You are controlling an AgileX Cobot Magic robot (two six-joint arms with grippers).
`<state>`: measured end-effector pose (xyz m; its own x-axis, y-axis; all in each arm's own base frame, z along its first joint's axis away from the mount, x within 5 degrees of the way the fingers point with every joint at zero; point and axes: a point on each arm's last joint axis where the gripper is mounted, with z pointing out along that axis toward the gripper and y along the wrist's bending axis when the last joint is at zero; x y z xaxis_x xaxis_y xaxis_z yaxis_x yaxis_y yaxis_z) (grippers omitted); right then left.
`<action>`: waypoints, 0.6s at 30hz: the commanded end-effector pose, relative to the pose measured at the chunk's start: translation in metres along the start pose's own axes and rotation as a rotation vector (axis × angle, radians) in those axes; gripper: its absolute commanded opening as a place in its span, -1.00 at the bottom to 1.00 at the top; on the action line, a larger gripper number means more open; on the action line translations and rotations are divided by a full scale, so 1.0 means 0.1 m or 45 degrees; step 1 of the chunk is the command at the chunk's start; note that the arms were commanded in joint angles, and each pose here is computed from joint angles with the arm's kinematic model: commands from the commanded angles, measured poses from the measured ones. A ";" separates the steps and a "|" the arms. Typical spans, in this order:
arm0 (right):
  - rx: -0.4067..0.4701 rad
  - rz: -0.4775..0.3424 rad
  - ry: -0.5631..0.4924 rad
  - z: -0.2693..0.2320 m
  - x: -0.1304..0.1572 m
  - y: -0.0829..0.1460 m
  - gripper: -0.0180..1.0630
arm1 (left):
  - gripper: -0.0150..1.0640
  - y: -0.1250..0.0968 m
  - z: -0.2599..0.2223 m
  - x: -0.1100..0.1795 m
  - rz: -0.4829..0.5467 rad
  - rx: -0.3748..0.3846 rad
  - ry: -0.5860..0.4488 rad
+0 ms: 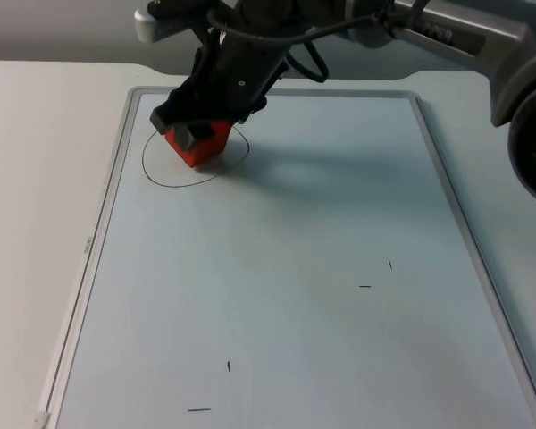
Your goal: Pick up one cube with the left hand and another cube with the right hand. First place the cube in the right hand at the target position, then stack the cube in the left hand on top.
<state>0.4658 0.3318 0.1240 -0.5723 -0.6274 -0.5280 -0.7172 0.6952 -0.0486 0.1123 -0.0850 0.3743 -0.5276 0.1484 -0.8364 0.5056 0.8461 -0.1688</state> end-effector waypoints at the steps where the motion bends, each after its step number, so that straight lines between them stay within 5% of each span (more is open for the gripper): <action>1: 0.004 -0.001 -0.016 0.01 -0.01 0.01 -0.97 | -0.77 -0.01 -0.02 0.00 0.001 0.014 -0.012; 18: -0.002 0.000 0.010 0.05 0.02 0.02 -0.97 | -0.77 -0.01 -0.02 0.00 0.003 0.012 -0.015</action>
<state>0.4660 0.3317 0.1195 -0.5742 -0.6301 -0.5227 -0.7174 0.6949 -0.0496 0.1123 -0.0850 0.3743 -0.5276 0.1484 -0.8364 0.5056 0.8461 -0.1688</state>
